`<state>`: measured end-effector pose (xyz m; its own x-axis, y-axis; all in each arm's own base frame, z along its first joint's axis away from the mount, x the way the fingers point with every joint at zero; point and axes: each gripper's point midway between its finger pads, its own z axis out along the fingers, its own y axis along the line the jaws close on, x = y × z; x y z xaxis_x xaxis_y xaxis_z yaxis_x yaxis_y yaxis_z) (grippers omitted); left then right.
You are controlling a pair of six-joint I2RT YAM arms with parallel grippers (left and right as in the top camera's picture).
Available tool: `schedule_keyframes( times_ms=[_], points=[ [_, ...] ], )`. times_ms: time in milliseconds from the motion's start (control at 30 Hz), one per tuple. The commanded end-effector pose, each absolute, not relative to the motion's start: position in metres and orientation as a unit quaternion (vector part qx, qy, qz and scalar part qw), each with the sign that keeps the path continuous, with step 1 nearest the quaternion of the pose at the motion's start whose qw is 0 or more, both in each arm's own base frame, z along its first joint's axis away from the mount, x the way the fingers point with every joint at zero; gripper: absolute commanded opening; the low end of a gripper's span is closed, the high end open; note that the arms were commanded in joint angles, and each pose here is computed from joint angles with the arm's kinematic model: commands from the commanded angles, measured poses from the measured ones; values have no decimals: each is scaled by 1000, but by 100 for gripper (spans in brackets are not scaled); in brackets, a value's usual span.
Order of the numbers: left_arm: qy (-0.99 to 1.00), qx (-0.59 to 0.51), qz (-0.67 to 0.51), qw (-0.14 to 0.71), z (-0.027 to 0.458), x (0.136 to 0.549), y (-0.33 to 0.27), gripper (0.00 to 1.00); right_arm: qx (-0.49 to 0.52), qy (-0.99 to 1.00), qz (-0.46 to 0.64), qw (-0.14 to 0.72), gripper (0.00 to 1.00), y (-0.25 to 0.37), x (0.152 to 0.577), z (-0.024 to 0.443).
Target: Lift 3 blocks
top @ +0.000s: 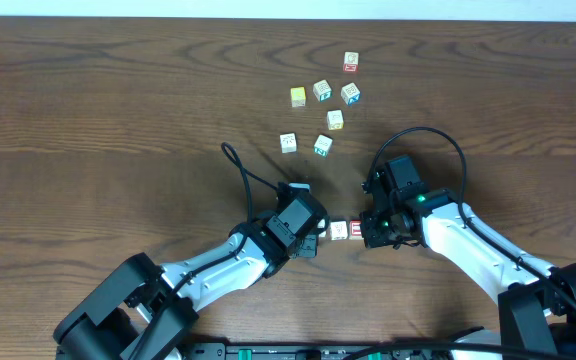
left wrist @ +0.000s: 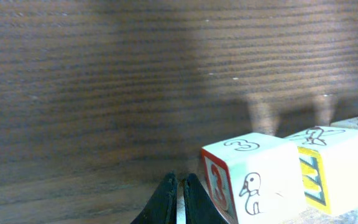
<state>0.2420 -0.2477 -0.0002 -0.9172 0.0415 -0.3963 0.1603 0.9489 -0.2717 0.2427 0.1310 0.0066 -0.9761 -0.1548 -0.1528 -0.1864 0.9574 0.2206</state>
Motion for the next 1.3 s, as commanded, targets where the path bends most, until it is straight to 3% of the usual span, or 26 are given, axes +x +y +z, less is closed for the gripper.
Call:
schedule_keyframes(
  times_ms=[0,1267],
  points=[
    [970,46,-154,184,-5,239,-247,8,-93,986,121,64,6,134,240,5],
    [966,81,-156,189,-4,239,-250,9,-107,980,152,65,6,145,239,9]
  ],
)
